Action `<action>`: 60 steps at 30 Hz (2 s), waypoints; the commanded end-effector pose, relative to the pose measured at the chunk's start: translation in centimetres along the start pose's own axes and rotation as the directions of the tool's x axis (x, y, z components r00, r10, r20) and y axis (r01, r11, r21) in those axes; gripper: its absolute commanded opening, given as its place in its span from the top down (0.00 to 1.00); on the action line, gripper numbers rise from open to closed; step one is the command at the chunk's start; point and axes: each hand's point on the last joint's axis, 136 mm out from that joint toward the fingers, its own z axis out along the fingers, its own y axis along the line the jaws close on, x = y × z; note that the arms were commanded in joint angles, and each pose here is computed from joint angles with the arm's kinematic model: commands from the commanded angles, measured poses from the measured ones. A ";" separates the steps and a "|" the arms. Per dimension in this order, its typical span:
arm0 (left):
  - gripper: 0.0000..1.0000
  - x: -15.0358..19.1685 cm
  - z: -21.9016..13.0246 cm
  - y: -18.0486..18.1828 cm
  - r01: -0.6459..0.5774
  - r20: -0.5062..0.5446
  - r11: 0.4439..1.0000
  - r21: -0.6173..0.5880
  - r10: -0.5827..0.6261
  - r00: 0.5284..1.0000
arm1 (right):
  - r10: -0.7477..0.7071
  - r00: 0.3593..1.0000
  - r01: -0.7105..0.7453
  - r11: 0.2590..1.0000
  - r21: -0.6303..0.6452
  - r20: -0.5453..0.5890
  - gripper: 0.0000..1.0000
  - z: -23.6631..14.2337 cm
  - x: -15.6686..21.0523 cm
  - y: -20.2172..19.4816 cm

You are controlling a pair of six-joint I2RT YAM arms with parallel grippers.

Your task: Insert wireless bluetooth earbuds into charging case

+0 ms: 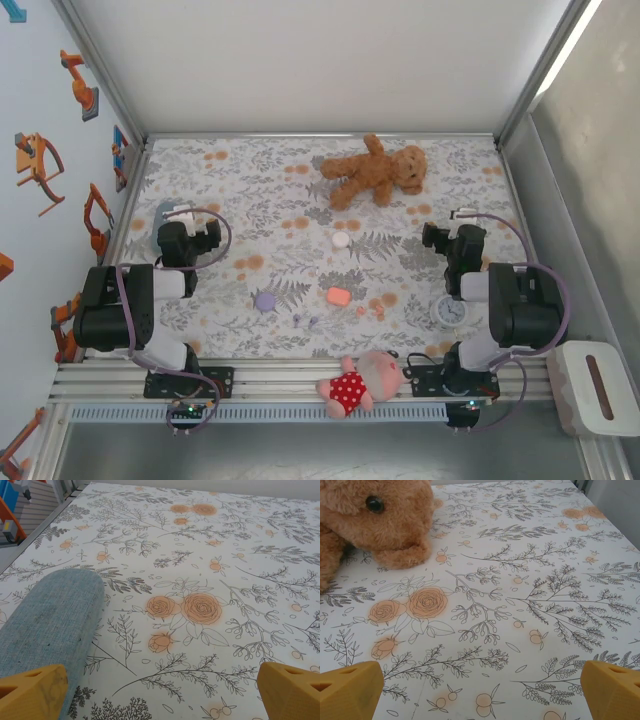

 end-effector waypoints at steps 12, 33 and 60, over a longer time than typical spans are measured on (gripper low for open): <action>0.04 -0.9 0.2 -0.1 -0.016 0.018 1.000 -0.003 0.016 1.000 | 0.007 0.999 -0.008 1.000 0.022 0.050 0.00 0.2 -1.8 -0.3; 0.04 -0.8 0.2 -0.1 -0.012 0.014 1.000 0.000 0.012 1.000 | 0.007 0.999 -0.008 1.000 0.022 0.048 0.00 0.2 -1.8 -0.3; 0.04 -9.9 -8.1 -3.1 0.199 0.022 0.975 0.100 -0.202 0.979 | 0.123 0.958 -0.157 0.981 -0.113 -0.257 0.03 -4.8 -9.1 2.9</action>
